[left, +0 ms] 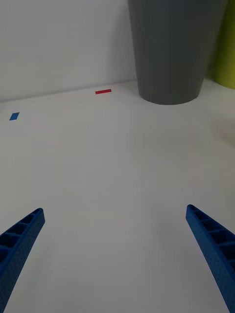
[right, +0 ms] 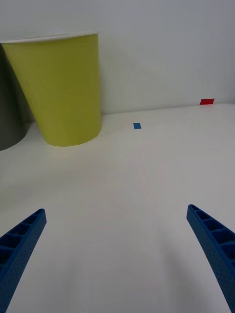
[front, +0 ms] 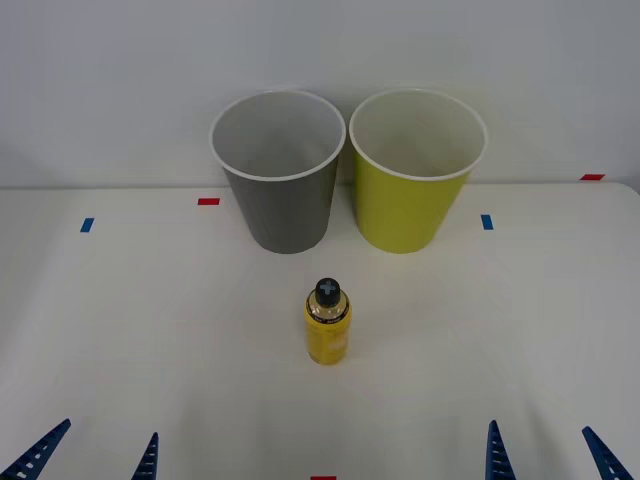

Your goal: Put cans in the gray bin and PET bottles in the light green bin.

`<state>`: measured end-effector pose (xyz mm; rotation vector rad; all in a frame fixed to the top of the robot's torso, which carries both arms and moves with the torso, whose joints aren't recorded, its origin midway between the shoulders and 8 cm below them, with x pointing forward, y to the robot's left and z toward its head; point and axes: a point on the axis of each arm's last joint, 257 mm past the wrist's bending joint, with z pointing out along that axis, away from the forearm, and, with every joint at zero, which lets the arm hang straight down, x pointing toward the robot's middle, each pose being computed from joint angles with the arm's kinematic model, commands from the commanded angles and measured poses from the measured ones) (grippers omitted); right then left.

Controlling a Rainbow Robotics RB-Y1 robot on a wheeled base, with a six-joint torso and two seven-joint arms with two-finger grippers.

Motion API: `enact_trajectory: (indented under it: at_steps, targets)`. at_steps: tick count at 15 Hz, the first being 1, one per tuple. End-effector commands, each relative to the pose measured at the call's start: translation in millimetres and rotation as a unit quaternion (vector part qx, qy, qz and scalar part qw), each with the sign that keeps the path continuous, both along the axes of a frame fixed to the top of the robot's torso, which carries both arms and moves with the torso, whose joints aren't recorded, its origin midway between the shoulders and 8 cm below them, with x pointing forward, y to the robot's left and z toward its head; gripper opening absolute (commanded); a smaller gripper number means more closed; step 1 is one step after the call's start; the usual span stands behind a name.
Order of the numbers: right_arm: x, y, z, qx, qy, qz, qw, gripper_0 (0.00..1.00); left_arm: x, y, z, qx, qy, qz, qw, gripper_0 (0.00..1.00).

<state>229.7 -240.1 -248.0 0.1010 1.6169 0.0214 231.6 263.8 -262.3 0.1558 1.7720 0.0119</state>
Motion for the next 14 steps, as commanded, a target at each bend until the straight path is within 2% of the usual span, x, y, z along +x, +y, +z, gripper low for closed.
enact_trajectory:
  at_steps: [1,14]
  targets:
    - [0.0,0.0,0.0,0.000,0.000,0.000,1.0000,1.00,0.0,0.0,0.0,0.000,0.000,0.000,1.0000,1.00]
    - [0.0,0.0,0.0,0.000,0.000,0.000,1.0000,1.00,0.0,0.0,0.0,0.000,0.000,0.000,1.0000,1.00]
